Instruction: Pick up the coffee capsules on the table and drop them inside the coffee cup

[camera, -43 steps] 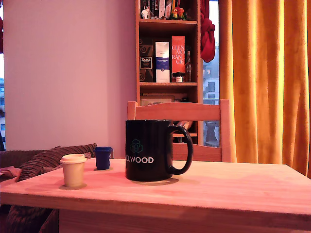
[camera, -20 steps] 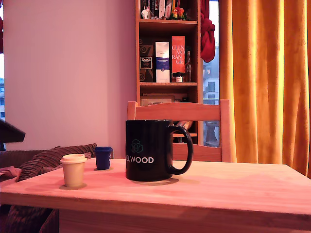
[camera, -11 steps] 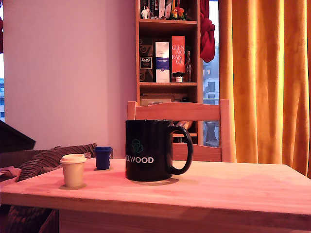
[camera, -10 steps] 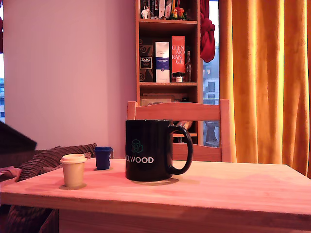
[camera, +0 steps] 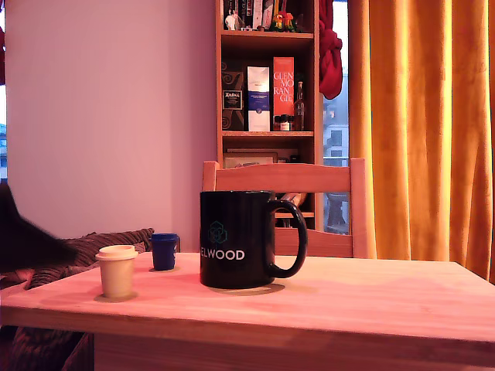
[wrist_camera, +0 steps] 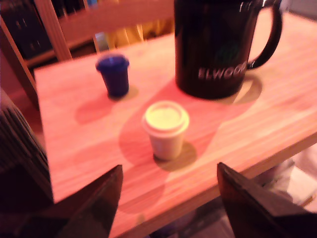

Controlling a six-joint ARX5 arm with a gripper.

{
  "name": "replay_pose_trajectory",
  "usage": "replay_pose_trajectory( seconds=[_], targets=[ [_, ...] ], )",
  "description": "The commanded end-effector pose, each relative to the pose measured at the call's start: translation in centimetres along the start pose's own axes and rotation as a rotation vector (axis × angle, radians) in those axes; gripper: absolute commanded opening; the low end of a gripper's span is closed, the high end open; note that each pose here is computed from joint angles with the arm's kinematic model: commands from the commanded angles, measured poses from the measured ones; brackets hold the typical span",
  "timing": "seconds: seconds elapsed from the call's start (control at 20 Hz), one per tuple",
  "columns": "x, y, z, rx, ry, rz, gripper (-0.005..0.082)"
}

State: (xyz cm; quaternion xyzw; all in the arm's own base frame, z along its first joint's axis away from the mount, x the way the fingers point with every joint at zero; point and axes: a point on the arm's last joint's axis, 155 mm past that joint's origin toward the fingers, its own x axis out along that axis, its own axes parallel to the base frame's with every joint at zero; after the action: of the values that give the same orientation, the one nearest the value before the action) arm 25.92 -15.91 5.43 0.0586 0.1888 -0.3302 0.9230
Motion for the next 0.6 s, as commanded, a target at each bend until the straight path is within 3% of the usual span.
replay_pose_trajectory(
  seconds=[0.0, 0.55],
  targets=[
    [0.9, 0.3, 1.1, 0.013, -0.018, -0.003, 0.0551],
    [6.1, -0.2, -0.7, -0.031, 0.098, -0.114, 0.0551]
  ],
)
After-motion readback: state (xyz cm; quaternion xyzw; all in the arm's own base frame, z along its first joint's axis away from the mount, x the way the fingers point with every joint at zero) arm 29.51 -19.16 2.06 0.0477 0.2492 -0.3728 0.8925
